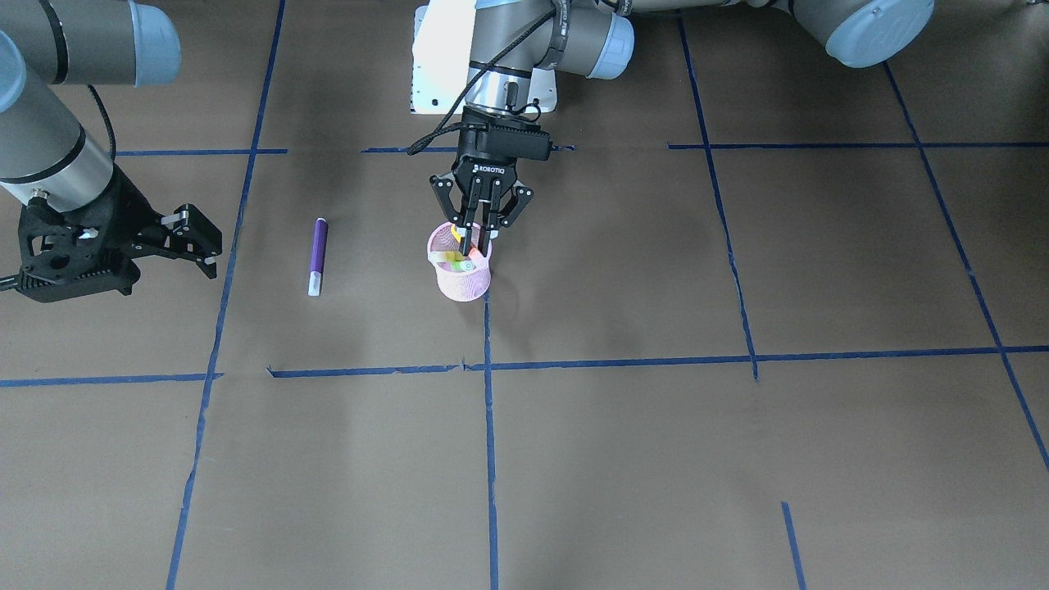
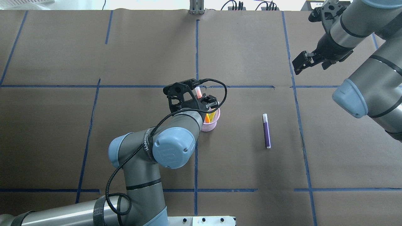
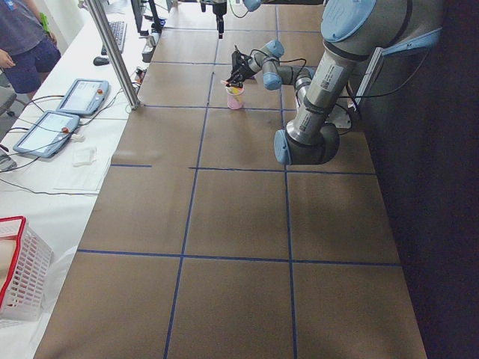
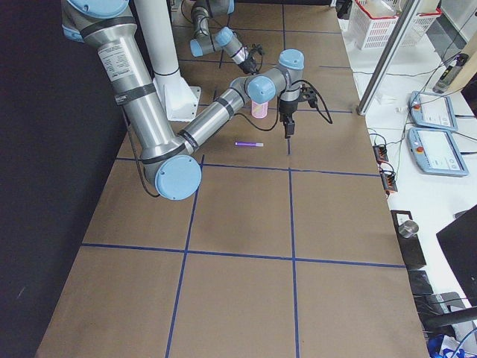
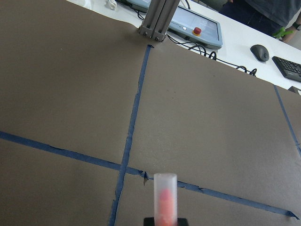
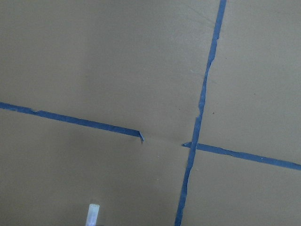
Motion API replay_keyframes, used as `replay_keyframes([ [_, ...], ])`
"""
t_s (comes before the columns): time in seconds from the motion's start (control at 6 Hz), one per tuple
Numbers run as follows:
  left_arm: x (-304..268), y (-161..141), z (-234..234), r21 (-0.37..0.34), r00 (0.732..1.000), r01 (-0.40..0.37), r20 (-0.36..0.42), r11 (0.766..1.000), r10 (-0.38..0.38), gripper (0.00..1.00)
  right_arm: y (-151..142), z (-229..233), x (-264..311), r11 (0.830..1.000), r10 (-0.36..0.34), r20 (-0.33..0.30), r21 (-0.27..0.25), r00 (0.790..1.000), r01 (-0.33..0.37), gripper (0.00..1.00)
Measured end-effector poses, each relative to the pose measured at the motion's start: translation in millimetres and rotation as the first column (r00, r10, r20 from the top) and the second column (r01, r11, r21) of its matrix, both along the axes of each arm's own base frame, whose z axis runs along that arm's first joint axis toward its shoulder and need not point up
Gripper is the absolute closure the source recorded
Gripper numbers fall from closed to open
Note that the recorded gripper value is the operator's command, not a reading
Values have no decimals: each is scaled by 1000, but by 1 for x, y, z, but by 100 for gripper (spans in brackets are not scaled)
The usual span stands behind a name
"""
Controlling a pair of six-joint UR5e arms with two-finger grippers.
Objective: Collect pens into pen holder
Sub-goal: 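Lower the right gripper onto the purple marker and grasp it while the left arm withdraws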
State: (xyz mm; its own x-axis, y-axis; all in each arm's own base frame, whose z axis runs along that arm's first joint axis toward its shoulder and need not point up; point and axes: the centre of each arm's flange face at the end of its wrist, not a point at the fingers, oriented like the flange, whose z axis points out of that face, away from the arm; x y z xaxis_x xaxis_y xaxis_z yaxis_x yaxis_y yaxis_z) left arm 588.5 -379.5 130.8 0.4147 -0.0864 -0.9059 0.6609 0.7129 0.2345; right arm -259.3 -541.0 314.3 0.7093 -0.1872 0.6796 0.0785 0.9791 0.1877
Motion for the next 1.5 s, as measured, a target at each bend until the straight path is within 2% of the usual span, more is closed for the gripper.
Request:
replay_keyframes([
  [0.33, -9, 1, -10, 37, 999, -37, 16, 999, 36, 0, 1, 0, -2, 1000, -2, -1, 0, 1000, 2, 0],
  [0.5, -20, -5, -14, 47, 994, -109, 34, 993, 107, 0, 2, 0, -5, 1000, -4, -2, -2, 1000, 4, 1],
  [0.67, -39, -26, -4, 6, 972, -225, 70, 974, 224, 0, 5, -1, -12, 1000, 1, 0, -15, 1000, -1, 1],
  [0.83, -65, -53, 13, -60, 929, -341, 134, 938, 346, 0, 11, -3, -25, 998, 35, 15, -45, 999, -34, 1],
  [1.0, -93, -76, 29, -108, 862, -443, 220, 890, 456, 0, 23, -1, -49, 992, 99, 38, -82, 994, -95, 1],
  [1.17, -118, -97, 48, -162, 786, -534, 266, 830, 558, 0, 35, 10, -77, 985, 140, 52, -106, 989, -134, 1],
  [1.33, -145, -115, 66, -203, 717, -618, 250, 759, 651, 0, 44, 24, -101, 985, 138, 53, -115, 989, -131, 2],
  [1.5, -161, -123, 78, -216, 676, -669, 221, 711, 703, 0, 56, 34, -120, 987, 116, 42, -118, 992, -110, 6],
])
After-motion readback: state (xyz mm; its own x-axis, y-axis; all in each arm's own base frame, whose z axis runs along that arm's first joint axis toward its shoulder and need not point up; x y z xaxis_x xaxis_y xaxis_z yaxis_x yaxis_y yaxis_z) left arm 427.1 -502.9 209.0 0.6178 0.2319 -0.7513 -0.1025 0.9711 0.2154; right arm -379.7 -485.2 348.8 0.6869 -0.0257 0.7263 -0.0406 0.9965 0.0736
